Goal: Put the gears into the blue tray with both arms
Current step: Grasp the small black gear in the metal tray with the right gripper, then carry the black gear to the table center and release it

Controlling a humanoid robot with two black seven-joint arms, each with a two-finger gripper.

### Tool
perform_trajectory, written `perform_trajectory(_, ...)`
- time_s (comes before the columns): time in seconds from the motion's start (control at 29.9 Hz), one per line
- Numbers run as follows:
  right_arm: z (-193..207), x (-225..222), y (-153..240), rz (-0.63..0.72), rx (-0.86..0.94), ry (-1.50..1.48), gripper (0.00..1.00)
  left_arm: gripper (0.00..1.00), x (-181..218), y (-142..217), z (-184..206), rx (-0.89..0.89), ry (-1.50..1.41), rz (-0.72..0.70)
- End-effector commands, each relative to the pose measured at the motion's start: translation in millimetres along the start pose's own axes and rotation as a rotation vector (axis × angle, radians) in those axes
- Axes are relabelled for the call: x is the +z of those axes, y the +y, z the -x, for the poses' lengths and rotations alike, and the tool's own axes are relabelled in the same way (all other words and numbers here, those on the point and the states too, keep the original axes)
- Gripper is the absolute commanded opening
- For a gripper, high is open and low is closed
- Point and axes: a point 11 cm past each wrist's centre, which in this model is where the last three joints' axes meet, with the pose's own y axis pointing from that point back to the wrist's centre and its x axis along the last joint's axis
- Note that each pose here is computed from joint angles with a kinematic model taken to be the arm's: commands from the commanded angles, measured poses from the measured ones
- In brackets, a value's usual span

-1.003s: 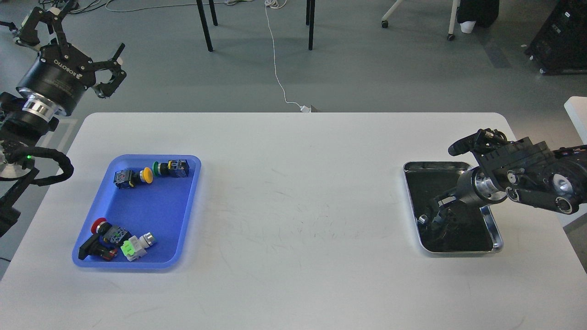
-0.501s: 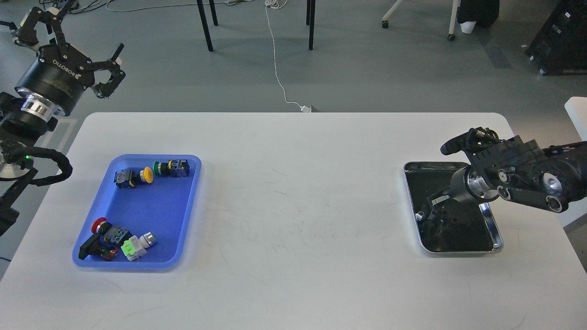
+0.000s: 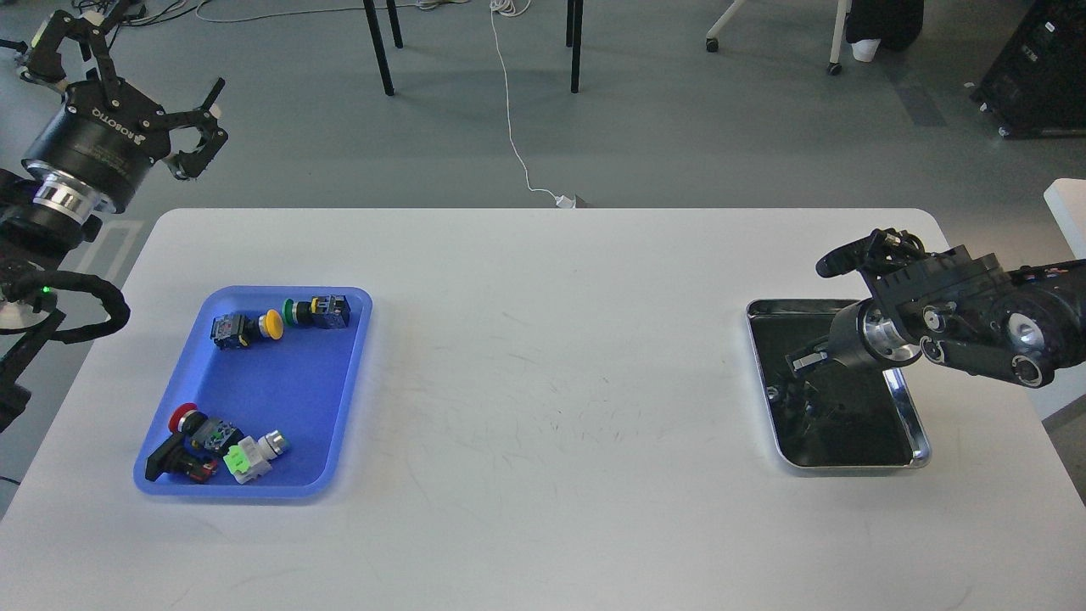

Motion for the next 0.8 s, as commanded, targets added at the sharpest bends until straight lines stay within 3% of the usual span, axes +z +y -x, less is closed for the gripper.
perform_trajectory(0.0, -35, -6, 23, -0.012, 0.074, 0.008, 0.01, 0.98, 0, 0, 0, 0.0, 0.0, 0.0)
perform_trajectory(0.17, -76, -53, 48, -0.121, 0.146, 0.048, 0.01, 0.98, -1, -1, 0, -0.001, 0.001, -0.001)
perform_trajectory(0.33, -92, -133, 36, -0.299, 0.137, 0.045, 0.01, 0.98, 2, -4, 3, -0.004, 0.0, 0.007)
perform_trajectory(0.57, -74, -214, 10, -0.42, 0.063, 0.15, 0.01, 0.98, 12, -6, 4, -0.011, -0.02, 0.013)
perform_trajectory(0.77, -45, -257, -13, -0.493, -0.011, 0.192, 0.01, 0.98, 11, -5, 3, -0.007, -0.022, 0.01)
